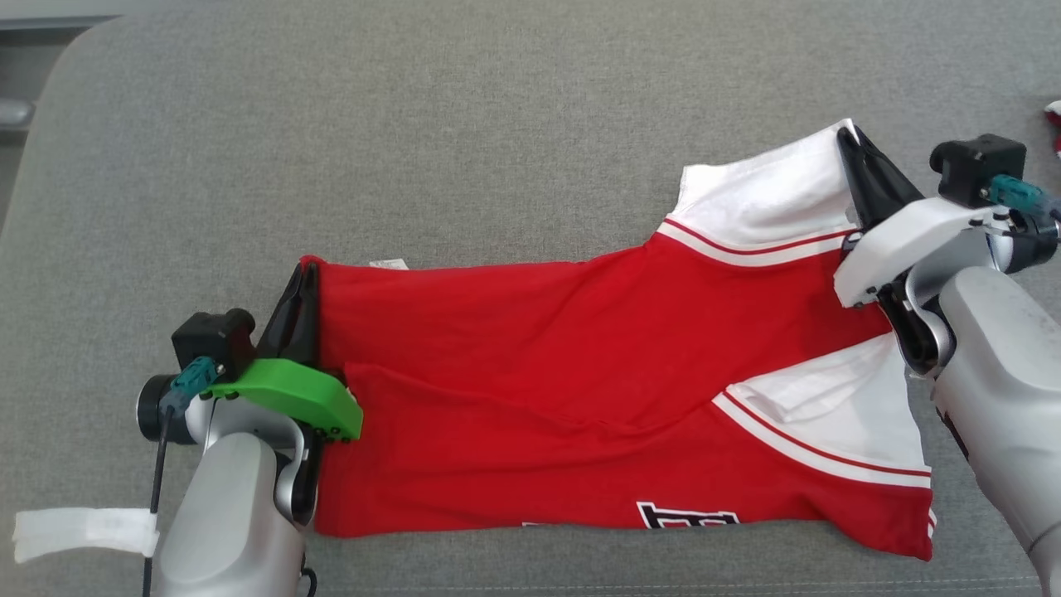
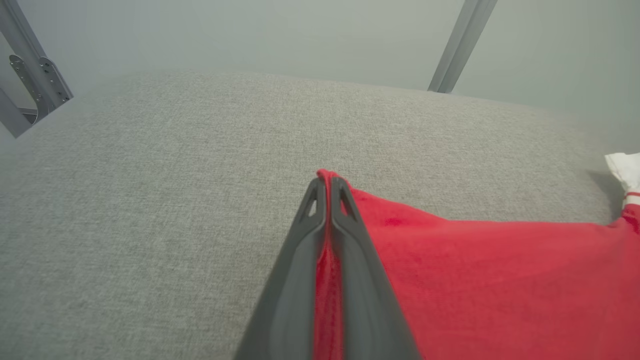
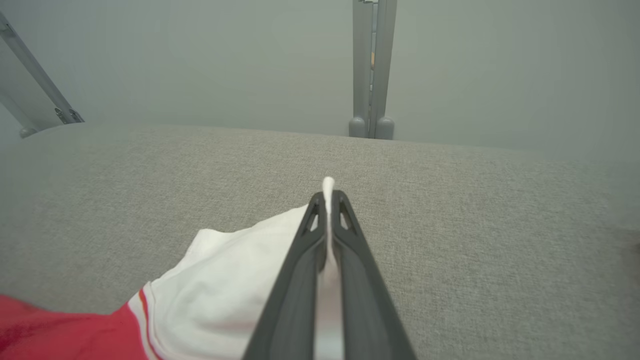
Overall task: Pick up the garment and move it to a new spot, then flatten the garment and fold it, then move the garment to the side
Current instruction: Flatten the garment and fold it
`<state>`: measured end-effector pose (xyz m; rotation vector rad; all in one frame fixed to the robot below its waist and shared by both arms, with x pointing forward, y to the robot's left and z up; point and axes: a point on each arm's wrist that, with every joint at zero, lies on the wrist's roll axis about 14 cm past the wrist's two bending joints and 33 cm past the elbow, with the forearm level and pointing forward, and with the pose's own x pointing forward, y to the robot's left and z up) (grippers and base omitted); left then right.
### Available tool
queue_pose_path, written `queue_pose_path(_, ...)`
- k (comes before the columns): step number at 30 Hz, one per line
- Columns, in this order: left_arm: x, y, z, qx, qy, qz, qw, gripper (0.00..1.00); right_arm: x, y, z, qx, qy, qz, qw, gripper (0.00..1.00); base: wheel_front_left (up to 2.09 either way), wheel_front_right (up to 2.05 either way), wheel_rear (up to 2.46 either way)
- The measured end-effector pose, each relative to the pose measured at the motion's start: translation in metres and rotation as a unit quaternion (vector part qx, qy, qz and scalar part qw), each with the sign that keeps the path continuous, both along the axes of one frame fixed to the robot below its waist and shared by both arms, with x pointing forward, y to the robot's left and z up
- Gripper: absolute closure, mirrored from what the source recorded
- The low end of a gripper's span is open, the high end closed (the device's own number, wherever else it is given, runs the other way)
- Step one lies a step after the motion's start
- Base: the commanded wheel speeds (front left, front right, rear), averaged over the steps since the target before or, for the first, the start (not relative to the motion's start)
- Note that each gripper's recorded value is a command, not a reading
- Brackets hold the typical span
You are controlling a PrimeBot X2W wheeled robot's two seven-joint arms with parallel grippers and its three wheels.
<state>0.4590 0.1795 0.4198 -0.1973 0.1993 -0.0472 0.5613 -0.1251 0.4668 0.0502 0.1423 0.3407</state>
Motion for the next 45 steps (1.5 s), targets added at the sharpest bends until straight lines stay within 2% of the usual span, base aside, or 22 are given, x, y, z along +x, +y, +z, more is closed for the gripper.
queue_pose_path(5, -0.013, 0.002, 0.009, 0.001, -0.011, 0.003, 1.0, 1.0, -0.03, -0.02, 0.03, 0.034, -0.044, -0.017, 0.998, 1.0, 0.0, 0.0, 0.0)
queue_pose_path(9, -0.022, -0.003, 0.018, 0.0, -0.024, -0.004, 1.0, 1.0, -0.076, -0.026, 0.026, 0.053, -0.045, -0.022, 0.997, 1.0, 0.0, 0.0, 0.0)
queue_pose_path(15, -0.037, -0.013, 0.014, -0.002, -0.018, -0.015, 1.0, 1.0, -0.121, -0.049, 0.005, 0.069, -0.016, -0.063, 0.996, 1.0, 0.0, 0.0, 0.0)
queue_pose_path(26, -0.073, -0.004, -0.015, -0.008, 0.026, 0.005, 1.0, 1.0, -0.166, -0.065, -0.034, 0.064, 0.039, -0.1, 0.992, 1.0, 0.0, 0.0, 0.0)
queue_pose_path(27, -0.078, -0.002, -0.018, -0.009, 0.031, 0.011, 0.999, 0.91, -0.17, -0.068, -0.038, 0.06, 0.045, -0.104, 0.992, 1.0, 0.0, 0.0, 0.0)
queue_pose_path(28, -0.083, 0.0, -0.021, -0.008, 0.035, 0.014, 0.999, 0.55, -0.173, -0.071, -0.041, 0.061, 0.051, -0.111, 0.991, 1.0, 0.0, 0.0, 0.0)
queue_pose_path(29, -0.087, 0.002, -0.023, -0.007, 0.039, 0.017, 0.999, 0.0, -0.176, -0.074, -0.046, 0.062, 0.058, -0.118, 0.989, 0.18, 0.0, 0.0, 0.0)
queue_pose_path(30, -0.091, 0.004, -0.025, -0.009, 0.043, 0.023, 0.999, 0.0, -0.178, -0.076, -0.048, 0.062, 0.063, -0.122, 0.989, 0.0, 0.0, 0.0, 0.0)
queue_pose_path(39, -0.107, 0.03, -0.02, 0.019, 0.035, 0.065, 0.997, 0.0, -0.166, -0.088, -0.019, 0.09, 0.015, -0.154, 0.984, 0.0, 0.0, 0.0, 0.0)
queue_pose_path(45, -0.108, 0.031, -0.02, 0.022, 0.035, 0.065, 0.997, 0.0, -0.169, -0.067, -0.062, 0.071, 0.084, -0.136, 0.985, 0.0, 0.0, 0.0, 0.0)
